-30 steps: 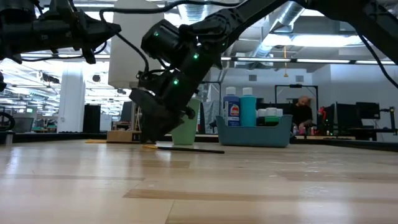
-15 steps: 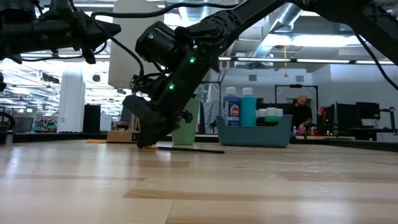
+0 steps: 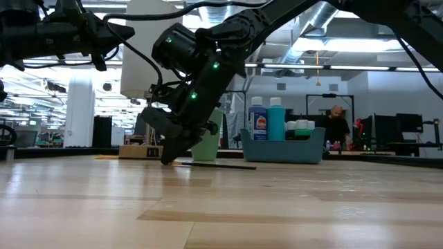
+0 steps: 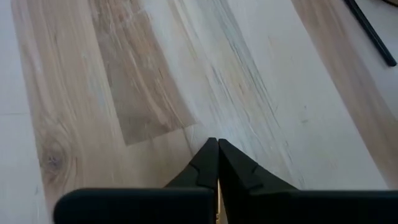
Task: Pick & Place Paint Supplies
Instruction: Put the bottom gold paint brush into the green cup
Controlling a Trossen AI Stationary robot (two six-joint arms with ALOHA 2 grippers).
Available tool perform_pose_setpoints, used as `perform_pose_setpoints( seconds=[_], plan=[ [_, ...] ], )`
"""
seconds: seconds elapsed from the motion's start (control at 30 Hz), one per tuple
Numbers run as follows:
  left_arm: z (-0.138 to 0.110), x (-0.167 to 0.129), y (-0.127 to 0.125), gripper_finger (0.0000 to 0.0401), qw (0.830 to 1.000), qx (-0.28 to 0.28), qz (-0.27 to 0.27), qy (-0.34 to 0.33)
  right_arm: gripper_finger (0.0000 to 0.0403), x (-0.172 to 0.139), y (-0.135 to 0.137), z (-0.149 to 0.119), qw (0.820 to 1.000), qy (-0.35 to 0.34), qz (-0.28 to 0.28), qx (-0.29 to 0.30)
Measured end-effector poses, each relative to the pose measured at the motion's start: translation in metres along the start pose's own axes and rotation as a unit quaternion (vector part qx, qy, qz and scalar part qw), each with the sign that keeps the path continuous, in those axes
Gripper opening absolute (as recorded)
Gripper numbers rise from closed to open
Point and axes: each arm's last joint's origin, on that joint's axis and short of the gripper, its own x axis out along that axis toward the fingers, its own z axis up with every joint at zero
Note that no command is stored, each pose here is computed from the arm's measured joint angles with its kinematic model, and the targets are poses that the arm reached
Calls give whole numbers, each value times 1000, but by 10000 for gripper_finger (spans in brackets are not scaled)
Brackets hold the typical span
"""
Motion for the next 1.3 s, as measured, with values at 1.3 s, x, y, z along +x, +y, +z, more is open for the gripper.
perform_pose_setpoints(
  seconds=[1.3],
  plan=[
    [0, 0, 0, 2, 1000, 0, 0, 0, 0, -165, -98, 5, 711, -689, -138, 19]
  ],
)
